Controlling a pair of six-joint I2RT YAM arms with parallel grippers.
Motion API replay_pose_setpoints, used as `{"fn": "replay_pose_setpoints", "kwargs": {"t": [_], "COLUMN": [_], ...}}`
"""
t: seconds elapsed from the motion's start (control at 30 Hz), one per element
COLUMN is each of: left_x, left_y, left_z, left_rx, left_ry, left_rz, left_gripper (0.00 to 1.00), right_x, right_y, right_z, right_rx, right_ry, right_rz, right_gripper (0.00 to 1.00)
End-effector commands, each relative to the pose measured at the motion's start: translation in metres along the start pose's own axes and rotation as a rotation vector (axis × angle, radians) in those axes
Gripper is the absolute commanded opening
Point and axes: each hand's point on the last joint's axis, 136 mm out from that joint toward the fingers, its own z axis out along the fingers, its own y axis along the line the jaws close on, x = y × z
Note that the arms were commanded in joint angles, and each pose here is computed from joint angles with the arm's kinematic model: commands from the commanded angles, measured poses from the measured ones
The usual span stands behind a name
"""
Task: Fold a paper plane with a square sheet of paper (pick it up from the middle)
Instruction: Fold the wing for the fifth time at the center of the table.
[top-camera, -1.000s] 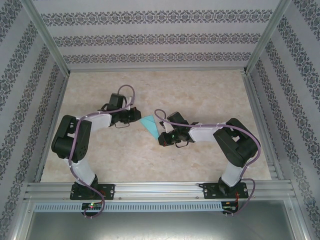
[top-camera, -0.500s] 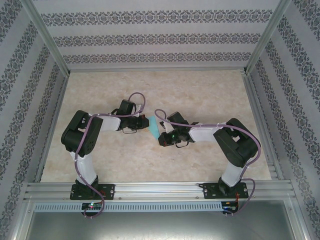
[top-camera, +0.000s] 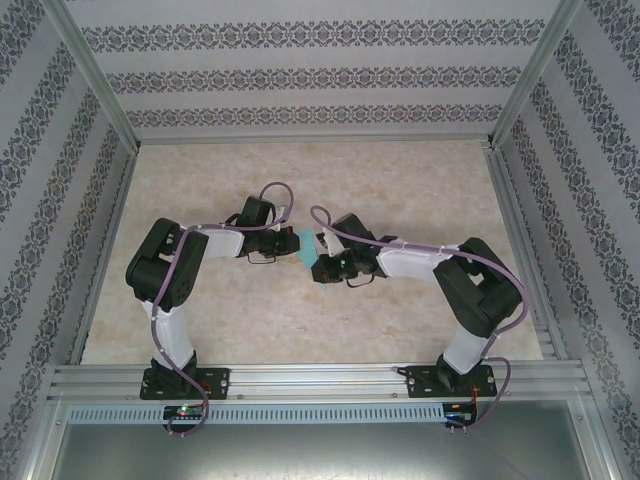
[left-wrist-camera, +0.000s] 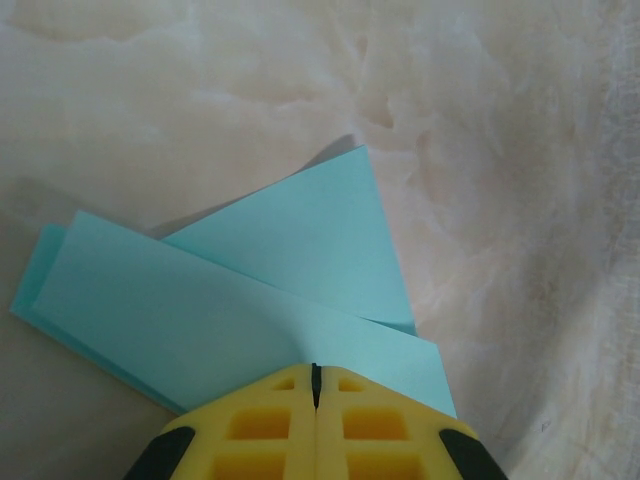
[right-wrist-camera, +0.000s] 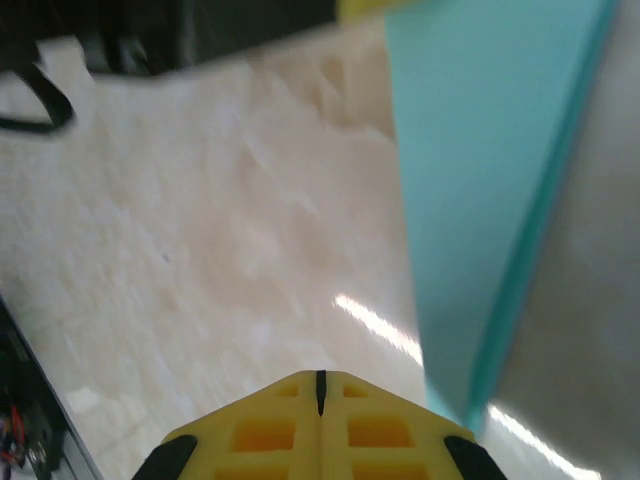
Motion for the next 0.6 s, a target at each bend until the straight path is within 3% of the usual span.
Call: {"fn": "replay_pose_setpoints", "kwargs": {"t": [0.0, 0.37, 0.57], "left_x": [0.027, 0.032, 0.035], "left_y": [0.034, 0.038, 0.044], "left_z": [0.011, 0.012, 0.011], "left_rx": [-0.111, -0.122, -0.152], "left_ry": [0.074, 0.092, 0.100], "left_rz": [-0.033, -0.046, -0.057], "left_gripper": [0.04, 0.02, 0.00], "right_x": [-0.025, -0.040, -0.021], "right_y": [0.005, -0.023, -0.041], "right_z": [0.009, 0.033, 0.043], "right_rx": [-0.016, 0.087, 0.113], "right_ry": [-0.036, -0.022, 0.031], "right_rz": [0.016, 0.017, 0.048], "right_gripper": [0.00, 0.00, 0.00]}}
